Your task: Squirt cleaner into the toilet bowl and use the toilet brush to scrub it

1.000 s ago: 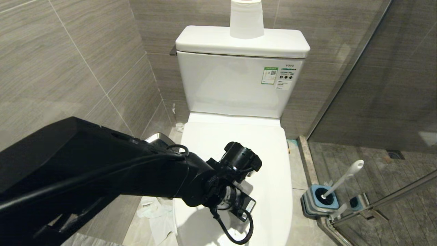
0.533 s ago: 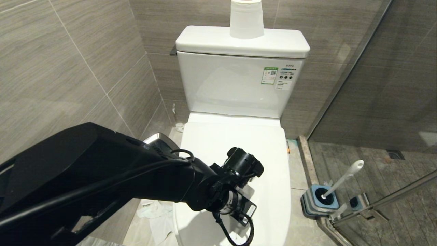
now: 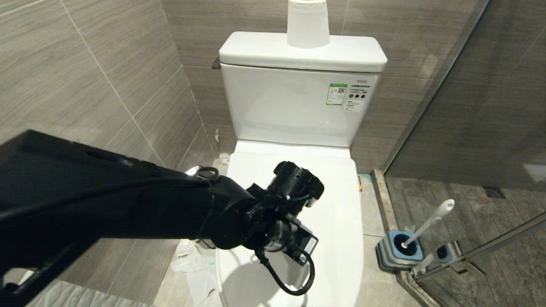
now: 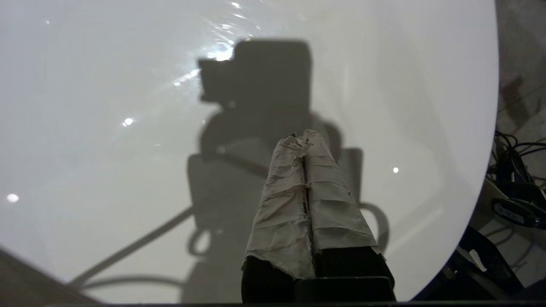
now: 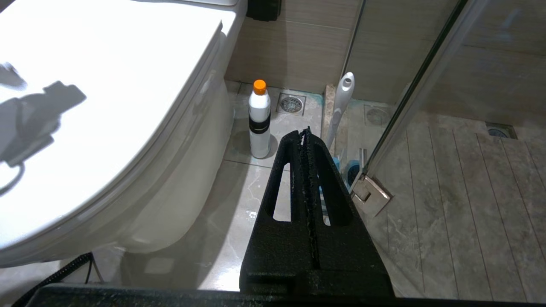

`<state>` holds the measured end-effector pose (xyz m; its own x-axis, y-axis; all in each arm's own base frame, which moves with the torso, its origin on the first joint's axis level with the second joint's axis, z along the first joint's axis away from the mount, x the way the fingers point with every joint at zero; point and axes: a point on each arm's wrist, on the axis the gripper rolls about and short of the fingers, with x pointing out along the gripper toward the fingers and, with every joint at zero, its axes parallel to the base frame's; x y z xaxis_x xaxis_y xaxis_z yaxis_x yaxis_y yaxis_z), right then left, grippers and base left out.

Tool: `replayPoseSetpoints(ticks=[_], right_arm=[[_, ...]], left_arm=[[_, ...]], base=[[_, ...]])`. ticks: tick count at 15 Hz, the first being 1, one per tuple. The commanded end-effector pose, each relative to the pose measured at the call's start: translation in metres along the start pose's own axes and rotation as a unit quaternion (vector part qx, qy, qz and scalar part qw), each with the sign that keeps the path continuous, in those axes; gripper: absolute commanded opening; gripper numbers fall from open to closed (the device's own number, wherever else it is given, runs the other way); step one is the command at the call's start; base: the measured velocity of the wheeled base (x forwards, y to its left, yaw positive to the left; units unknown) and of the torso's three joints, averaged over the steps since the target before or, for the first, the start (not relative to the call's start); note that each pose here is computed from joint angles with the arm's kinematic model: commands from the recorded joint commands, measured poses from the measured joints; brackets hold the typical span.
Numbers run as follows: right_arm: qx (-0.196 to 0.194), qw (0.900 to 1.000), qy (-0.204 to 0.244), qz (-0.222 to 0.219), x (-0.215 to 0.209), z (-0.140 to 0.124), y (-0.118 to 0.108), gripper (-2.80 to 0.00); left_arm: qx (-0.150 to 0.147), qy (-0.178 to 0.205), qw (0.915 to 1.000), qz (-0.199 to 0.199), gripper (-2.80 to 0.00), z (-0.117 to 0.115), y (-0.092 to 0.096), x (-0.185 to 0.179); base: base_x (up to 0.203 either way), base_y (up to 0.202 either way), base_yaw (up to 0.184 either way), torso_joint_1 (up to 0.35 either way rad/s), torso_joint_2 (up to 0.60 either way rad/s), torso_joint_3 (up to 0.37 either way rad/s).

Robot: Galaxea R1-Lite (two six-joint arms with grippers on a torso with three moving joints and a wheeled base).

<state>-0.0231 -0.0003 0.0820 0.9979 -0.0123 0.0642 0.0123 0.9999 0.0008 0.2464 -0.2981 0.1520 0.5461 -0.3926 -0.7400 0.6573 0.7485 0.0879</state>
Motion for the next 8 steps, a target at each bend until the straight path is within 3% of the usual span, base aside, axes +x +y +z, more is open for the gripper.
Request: replayPoseSetpoints(ticks=[1,4,6,8], right_arm=[[0.000,1.000,0.012,0.000,0.002,-0.007,0.000,-2.80],[0.000,1.000,0.012,0.000,0.002,-0.007,0.000,-2.80],[0.000,1.000,0.012,0.000,0.002,-0.007,0.000,-2.80],[0.000,1.000,0.012,0.000,0.002,-0.007,0.000,-2.80]], left_arm=[[-0.023,-0.043,0.9987,0.014,-2.80,0.016,0.028,-0.064],[-0.056,-0.035,0.9967,0.047,-2.80,0.006,0.067,-0.131],[-0.082,-0.014,0.9937,0.075,-2.80,-0.012,0.091,-0.178],[-0.112,-0.026,0.9880,0.103,-2.80,-0.032,0.108,-0.226]], base=[[0.000,0.000,0.000,0.000,0.00,0.000],[0.000,0.000,0.000,0.000,0.00,0.000],[0.000,0.000,0.000,0.000,0.00,0.000],[0.000,0.000,0.000,0.000,0.00,0.000]])
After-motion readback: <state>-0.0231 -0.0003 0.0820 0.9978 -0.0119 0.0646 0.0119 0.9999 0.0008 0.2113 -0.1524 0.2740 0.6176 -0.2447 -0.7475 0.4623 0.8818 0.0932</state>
